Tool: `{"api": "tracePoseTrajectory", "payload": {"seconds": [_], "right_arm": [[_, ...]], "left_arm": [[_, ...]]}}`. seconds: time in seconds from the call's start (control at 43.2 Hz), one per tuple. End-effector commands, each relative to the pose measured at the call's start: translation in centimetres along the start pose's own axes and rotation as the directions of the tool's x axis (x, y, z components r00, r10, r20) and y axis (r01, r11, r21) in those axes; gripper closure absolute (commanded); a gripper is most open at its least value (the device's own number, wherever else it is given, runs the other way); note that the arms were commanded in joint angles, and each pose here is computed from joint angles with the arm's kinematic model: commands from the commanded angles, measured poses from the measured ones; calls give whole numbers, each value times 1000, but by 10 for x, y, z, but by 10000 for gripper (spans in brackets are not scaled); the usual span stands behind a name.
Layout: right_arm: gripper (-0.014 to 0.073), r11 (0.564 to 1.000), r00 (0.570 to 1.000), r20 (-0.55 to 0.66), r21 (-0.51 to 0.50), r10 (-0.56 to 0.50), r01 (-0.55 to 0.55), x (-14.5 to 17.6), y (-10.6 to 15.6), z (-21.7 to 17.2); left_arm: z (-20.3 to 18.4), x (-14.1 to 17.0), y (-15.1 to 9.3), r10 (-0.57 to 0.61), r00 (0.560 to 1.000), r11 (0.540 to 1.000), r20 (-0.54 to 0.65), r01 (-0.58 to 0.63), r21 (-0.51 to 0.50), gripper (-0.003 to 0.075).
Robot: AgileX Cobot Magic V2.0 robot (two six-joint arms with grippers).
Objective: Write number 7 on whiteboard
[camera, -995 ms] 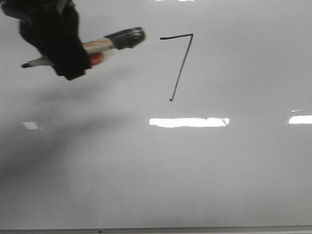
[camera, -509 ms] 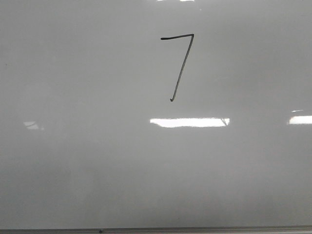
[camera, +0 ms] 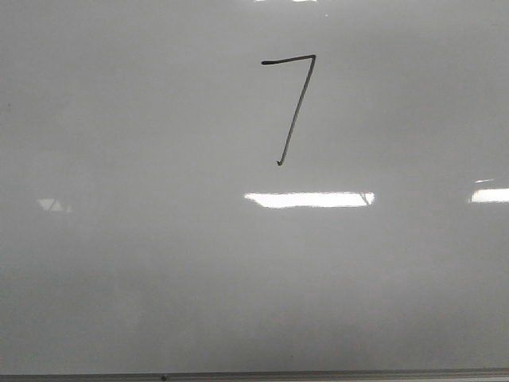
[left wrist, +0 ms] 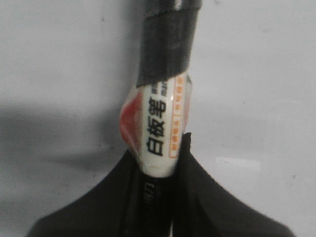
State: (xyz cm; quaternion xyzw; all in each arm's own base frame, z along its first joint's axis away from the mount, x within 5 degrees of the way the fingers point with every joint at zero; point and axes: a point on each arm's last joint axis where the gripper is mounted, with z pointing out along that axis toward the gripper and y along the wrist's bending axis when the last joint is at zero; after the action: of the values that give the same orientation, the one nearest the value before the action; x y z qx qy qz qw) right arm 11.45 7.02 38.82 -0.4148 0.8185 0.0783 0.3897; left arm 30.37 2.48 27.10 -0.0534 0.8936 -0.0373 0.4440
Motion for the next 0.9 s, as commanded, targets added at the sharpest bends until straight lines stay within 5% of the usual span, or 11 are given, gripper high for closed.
{"api": "tracePoseTrajectory", "payload": {"seconds": [0.0, 0.162, 0.44, 0.648, 0.879], "right_arm": [[22, 999, 996, 86, 44, -1, -3, -10, -4, -9], [22, 999, 996, 86, 44, -1, -3, -10, -4, -9], [22, 999, 996, 86, 44, -1, -3, -10, -4, -9], [22, 997, 996, 74, 56, 54, -58, -9, -5, -9], [22, 962, 971, 21, 132, 238, -239, 1, -10, -15]], "left_arm": [[-1, -18, -8, 44, 989, 999, 138, -42, -19, 728], [8, -18, -16, 62, 985, 998, 163, -60, -17, 664], [11, -17, -18, 85, 982, 996, 167, -83, -19, 290], [1, -19, -20, 149, 976, 989, 158, -148, -15, 271], [-54, -29, -28, 176, 962, 983, 208, -184, 21, 272]]}}
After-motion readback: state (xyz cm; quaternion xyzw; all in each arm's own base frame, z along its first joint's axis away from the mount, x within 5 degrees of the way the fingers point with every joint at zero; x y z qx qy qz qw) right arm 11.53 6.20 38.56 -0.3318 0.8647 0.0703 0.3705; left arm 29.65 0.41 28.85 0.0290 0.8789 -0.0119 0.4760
